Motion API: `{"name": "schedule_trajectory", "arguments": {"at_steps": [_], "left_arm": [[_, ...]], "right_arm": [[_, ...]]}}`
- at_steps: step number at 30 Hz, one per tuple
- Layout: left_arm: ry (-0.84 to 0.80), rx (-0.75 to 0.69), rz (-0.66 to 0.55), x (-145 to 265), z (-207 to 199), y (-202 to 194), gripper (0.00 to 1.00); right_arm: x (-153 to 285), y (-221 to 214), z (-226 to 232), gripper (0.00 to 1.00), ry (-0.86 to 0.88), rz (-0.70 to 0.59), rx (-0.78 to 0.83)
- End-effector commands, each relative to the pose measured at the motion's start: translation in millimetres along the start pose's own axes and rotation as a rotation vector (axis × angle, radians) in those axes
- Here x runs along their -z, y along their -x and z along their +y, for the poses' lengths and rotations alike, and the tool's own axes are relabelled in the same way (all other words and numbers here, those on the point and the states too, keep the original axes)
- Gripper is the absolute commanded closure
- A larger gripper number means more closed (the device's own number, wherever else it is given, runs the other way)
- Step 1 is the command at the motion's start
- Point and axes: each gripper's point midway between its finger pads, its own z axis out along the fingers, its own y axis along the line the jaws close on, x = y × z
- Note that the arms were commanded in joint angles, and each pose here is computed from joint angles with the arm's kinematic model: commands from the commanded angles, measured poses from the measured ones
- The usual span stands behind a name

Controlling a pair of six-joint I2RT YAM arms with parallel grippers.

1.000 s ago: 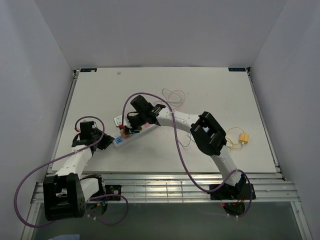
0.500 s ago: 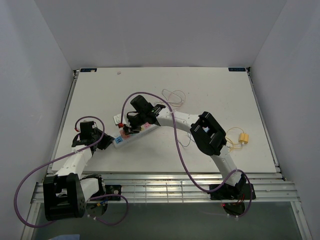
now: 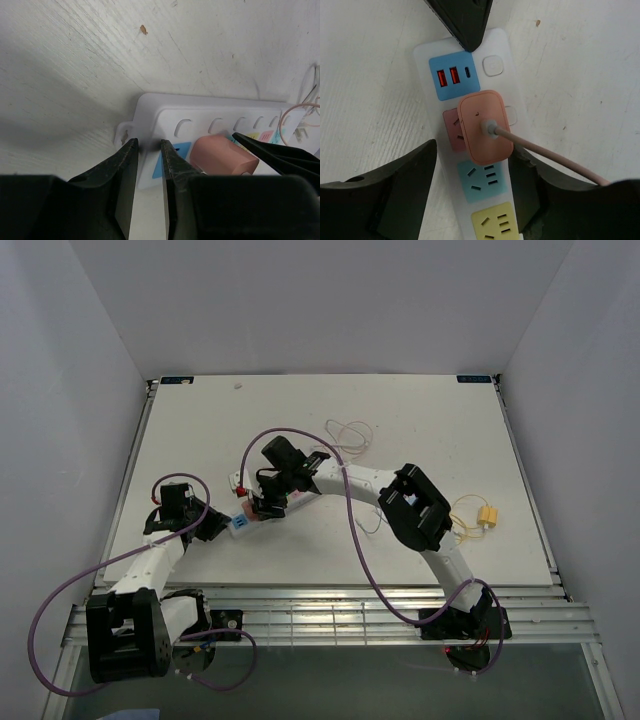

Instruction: Insert the plug

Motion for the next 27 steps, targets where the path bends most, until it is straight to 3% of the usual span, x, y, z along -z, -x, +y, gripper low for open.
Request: {"name": "schedule_trajectory", "arguments": {"at_steps": [1,5,7,9,10,17,21,27], "left_arm": [[0.025,-0.011,0.03,5,5,-7,0.65],[0.023,-0.014,0.023,7,3,-5,0.65],[0.023,-0.014,0.023,8,3,-6,0.65],[0.022,-0.013,0.022,9,3,-5,0.65],[0.02,-0.012,0.02,10,2,-5,0.65],[-0.003,-0.006,0.004,16,-6,-1,0.6],[-0.033,-0.013,-0.022,26,-19,8,0.49],[-0.078,-0.029,-0.075,52,-42,23,0.07]], "right_arm": [[5,8,8,0.35,0.011,-0.002,-0.047],[15,21,11,0.28,0.005,-0.037,-0.03],[22,28,13,0.18,0.004,-0.052,-0.02],[29,32,19,0.01,0.011,-0.059,-0.016],[31,34,22,0.1,0.019,-0.066,-0.015],[52,46,37,0.1,-0.017,-0.103,-0.137],[64,46,45,0.1,-0.059,-0.097,-0.269],[108,45,47,0.1,-0.246,-0.075,-0.384]]}}
